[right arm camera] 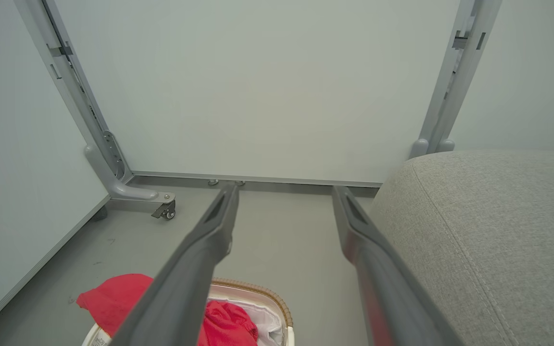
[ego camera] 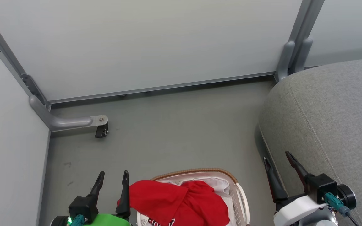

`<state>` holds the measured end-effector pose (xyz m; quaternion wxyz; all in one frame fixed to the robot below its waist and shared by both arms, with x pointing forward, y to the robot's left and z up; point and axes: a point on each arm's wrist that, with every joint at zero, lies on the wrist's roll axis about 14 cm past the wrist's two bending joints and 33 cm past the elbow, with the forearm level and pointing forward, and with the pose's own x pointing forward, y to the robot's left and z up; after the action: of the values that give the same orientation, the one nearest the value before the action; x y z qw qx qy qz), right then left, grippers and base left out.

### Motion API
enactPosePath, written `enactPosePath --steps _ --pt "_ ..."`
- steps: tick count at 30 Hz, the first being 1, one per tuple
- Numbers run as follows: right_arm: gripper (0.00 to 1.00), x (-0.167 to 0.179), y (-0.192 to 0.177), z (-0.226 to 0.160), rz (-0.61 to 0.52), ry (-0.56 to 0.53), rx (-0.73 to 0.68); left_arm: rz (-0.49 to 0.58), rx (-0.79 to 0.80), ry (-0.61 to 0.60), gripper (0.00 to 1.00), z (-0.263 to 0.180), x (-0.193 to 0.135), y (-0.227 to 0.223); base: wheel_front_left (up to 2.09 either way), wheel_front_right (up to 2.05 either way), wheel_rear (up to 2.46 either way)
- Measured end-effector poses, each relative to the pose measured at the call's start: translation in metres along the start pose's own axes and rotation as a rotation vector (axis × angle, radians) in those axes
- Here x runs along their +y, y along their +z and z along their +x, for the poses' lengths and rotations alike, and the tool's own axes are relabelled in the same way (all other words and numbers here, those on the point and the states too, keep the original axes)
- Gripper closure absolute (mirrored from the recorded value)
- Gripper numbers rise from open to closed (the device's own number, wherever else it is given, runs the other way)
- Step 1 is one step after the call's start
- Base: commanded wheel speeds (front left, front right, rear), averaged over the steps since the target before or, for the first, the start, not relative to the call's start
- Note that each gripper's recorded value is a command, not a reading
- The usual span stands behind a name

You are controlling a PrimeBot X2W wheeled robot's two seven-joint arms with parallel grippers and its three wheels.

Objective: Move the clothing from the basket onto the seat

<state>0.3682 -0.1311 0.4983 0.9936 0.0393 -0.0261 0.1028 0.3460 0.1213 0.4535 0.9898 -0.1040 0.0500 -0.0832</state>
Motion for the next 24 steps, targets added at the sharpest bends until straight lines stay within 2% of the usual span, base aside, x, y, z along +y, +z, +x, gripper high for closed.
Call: enactPosePath --steps 10,18,24 --pt "0.0 -0.003 -0.005 0.005 -0.001 -0.004 0.015 0.033 0.024 -0.059 0.0 0.008 -0.016 -0.007 0.0 0.0 0.0" --pt "0.0 -0.011 -0.006 0.032 -0.022 -0.009 0.007 0.123 0.072 -0.213 0.0 0.041 -0.05 -0.022 0.0 0.0 0.0" --pt "0.0 -0.031 -0.012 0.059 -0.038 -0.046 0.003 0.17 0.172 -0.338 0.0 0.071 -0.072 -0.058 0.0 0.0 0.0"
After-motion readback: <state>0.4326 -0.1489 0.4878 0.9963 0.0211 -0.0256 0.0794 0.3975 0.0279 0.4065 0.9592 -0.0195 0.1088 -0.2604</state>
